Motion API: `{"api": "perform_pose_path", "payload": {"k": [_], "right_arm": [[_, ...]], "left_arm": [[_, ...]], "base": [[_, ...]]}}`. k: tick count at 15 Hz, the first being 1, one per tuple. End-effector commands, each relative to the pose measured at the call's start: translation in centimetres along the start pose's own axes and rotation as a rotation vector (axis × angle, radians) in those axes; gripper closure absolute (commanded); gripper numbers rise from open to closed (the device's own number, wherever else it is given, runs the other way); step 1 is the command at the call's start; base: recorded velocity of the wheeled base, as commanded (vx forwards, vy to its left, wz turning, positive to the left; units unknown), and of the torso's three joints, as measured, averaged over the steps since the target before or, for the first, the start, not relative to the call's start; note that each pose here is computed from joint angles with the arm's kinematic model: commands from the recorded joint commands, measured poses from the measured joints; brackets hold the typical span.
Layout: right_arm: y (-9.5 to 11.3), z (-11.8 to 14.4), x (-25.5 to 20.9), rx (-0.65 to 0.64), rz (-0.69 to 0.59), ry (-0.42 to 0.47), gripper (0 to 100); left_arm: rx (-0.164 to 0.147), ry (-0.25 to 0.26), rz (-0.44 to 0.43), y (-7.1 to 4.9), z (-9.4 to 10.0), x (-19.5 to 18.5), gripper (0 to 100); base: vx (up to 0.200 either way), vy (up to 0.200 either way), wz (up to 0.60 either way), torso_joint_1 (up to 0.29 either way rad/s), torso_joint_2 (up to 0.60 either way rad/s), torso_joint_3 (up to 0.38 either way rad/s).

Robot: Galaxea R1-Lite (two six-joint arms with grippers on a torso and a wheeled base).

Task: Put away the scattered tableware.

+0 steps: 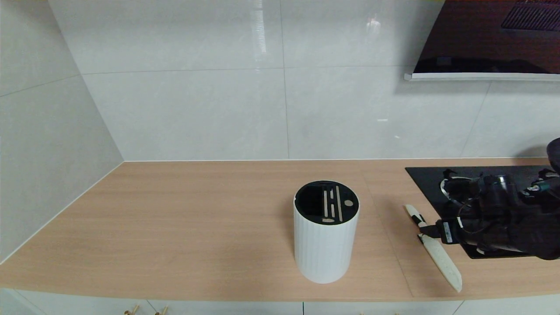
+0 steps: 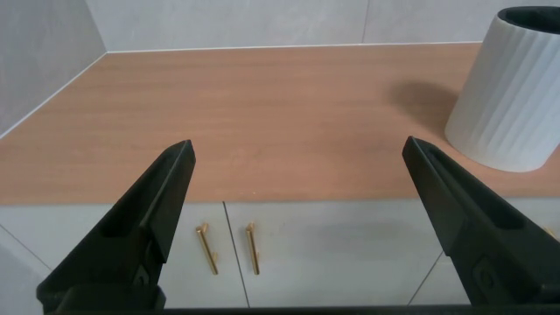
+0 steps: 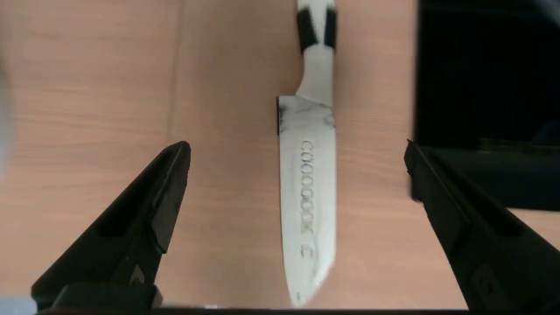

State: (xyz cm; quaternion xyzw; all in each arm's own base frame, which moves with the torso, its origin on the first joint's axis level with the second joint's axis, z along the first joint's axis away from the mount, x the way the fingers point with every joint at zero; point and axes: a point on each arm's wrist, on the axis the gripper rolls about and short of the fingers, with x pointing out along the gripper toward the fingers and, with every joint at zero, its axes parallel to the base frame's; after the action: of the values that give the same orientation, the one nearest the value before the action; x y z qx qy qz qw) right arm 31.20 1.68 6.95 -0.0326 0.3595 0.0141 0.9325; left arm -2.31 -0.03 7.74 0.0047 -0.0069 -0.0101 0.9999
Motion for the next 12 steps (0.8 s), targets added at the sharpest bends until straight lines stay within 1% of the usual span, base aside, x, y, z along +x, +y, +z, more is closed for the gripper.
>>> {"api": "perform_pose_path", "payload": {"k": [1,3,4,7,9,12], "right_arm": [[0.2,-2.1,3.7,-0.002,0.0,0.061,0],[0.3,-2.6,5.3,-0.004,0.001,0.023,0],[0.3,-2.8,5.6,-0.004,0.0,0.019,0],[0.1,-2.9,5.8,-0.01,-0.004,0.023,0],[-0.5,-3.1,6.1,0.001,-0.017,0.033,0],[-0.5,-3.4,6.5,-0.004,-0.018,0.044,0]], "left_arm": [[0.0,0.0,0.0,0.0,0.0,0.0,0],[0.0,0.0,0.0,0.0,0.0,0.0,0],[0.0,0.0,0.0,0.0,0.0,0.0,0],[0.0,0.0,0.0,0.0,0.0,0.0,0],[0.0,0.0,0.0,0.0,0.0,0.0,0],[0.0,0.0,0.0,0.0,0.0,0.0,0]], "base": [[0.0,0.0,0.0,0.0,0.0,0.0],[0.0,0.0,0.0,0.0,0.0,0.0],[0.0,0.0,0.0,0.0,0.0,0.0],[0.0,0.0,0.0,0.0,0.0,0.0],[0.0,0.0,0.0,0.0,0.0,0.0],[0.0,0.0,0.0,0.0,0.0,0.0]]}}
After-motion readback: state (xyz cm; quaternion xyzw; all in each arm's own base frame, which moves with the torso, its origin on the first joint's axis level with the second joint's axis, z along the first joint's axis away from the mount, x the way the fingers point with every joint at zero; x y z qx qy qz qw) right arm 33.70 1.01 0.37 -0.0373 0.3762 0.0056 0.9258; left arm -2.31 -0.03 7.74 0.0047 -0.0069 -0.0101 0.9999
